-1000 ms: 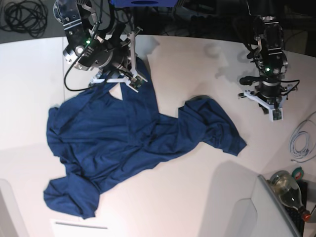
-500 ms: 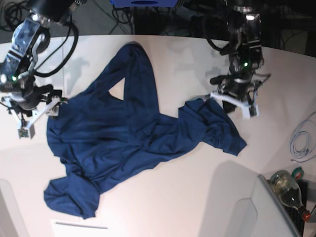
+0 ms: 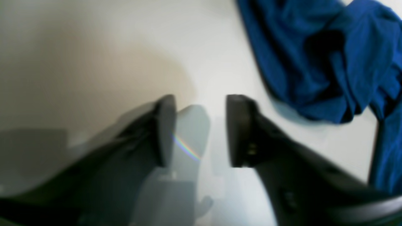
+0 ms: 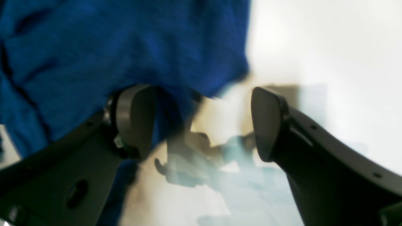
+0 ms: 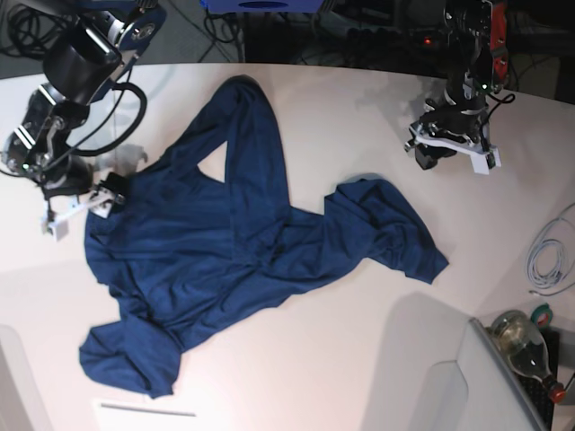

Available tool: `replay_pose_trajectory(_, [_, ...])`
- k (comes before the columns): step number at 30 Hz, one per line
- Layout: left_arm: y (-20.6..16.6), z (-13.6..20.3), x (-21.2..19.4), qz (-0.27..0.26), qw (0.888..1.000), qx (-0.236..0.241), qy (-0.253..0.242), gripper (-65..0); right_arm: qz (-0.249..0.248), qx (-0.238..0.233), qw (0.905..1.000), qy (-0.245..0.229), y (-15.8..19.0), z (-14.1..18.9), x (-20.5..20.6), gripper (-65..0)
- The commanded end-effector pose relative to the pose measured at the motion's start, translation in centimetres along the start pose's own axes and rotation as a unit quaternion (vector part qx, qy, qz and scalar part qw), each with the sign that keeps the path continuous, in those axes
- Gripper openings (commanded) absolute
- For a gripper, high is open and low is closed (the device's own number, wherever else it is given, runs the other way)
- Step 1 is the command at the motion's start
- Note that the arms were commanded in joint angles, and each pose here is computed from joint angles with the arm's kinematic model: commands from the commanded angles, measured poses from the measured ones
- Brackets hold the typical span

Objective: Layout the t-shirt on the table in an organized manner, then fold the t-shirt properly
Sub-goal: 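Grasp the shirt corner with the right gripper and the hem with the left gripper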

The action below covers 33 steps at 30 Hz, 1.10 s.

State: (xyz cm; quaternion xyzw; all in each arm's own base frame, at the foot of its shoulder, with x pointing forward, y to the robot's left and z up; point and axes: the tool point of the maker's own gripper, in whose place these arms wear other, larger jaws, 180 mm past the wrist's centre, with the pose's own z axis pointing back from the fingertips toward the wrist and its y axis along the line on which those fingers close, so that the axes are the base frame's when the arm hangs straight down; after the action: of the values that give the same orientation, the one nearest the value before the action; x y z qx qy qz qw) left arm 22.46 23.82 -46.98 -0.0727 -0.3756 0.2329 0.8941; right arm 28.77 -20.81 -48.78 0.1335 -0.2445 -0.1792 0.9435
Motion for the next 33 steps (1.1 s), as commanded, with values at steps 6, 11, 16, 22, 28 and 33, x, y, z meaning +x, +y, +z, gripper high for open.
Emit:
replay_pose_trajectory(6, [-2.0, 0.9, -1.5, -0.012, 0.998, -0.055, 0.005, -31.1, -0.010, 0.029, 0.9994, 0.016, 1.9, -1.2, -1.1, -21.3])
replay_pose_trajectory(11, [-2.8, 0.9, -1.9, -0.009, 0.998, -0.068, 0.007, -31.9, -0.010, 0.028, 0.9992, 0.025, 1.9, -1.2, -1.6, -58.2])
replay_pose_trajectory(16, [-4.1, 0.8, -1.7, -0.019, 0.996, -0.084, 0.006, -32.1, 0.019, 0.029, 0.9985, 0.042, 1.0, 0.5, -2.4, -64.4])
replay_pose_trajectory(22, [-8.9, -0.6, 2.7, -0.131, 0.985, -0.097, -0.053, -32.1, 0.043, 0.015, 0.9985, 0.032, 0.5, 1.8, -2.0, -65.0])
replay_pose_trajectory(28, [-11.9, -3.6, 5.5, -0.158, 0.980, -0.094, -0.075, -32.1, 0.067, 0.020, 0.9965, 0.046, 1.2, 1.6, -3.0, -65.0])
replay_pose_trajectory(33, [-12.4, -5.6, 4.7, -0.159, 0.982, -0.083, -0.056, -32.1, 0.068, 0.021, 0.9963, 0.048, 1.4, 1.6, -3.1, -65.0])
